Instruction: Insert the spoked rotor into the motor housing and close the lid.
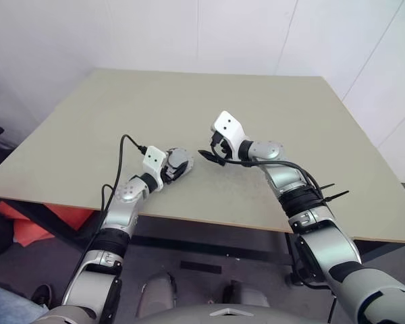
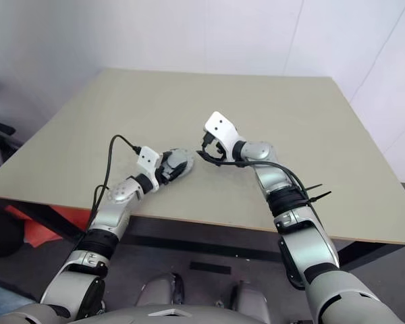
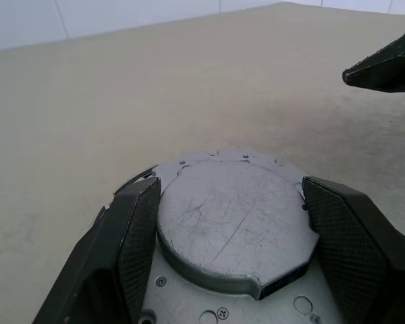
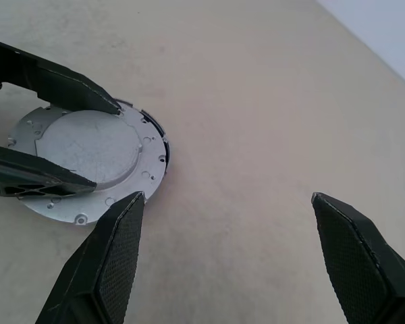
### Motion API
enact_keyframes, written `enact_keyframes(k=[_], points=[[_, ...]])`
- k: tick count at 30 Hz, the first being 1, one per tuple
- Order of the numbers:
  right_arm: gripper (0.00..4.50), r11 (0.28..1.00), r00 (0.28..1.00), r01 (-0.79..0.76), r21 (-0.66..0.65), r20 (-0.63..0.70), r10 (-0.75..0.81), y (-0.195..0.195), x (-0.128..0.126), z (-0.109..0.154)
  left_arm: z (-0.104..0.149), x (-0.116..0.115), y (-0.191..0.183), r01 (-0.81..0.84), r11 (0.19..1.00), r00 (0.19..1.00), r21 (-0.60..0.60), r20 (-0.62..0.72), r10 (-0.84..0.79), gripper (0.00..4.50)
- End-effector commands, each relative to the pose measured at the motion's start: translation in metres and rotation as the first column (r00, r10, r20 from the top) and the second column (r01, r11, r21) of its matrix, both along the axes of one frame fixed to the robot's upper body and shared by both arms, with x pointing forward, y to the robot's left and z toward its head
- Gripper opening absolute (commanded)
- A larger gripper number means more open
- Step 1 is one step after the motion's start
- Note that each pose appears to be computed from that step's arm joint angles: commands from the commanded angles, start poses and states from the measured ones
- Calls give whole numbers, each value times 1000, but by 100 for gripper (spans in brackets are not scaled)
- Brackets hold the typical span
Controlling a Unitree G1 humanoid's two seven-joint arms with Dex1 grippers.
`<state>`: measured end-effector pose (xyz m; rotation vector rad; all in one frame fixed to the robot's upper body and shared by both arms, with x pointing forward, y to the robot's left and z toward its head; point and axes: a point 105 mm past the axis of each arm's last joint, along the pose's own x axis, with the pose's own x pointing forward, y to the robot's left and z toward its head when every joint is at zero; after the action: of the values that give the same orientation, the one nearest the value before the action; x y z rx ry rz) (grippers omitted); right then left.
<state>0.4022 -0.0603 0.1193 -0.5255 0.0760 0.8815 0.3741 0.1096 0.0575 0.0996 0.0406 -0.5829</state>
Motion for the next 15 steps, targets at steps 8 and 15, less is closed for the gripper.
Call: enact_keyframes(k=[8,15], points=[[450,999,999,-28,-28,42,29,3,0,6,-11,9,25,-202,979,979,-21,-13,201,306],[450,999,999,-31,-32,37,32,3,-2,3,-13,9,32,-257,960,966,-116,-73,249,306]])
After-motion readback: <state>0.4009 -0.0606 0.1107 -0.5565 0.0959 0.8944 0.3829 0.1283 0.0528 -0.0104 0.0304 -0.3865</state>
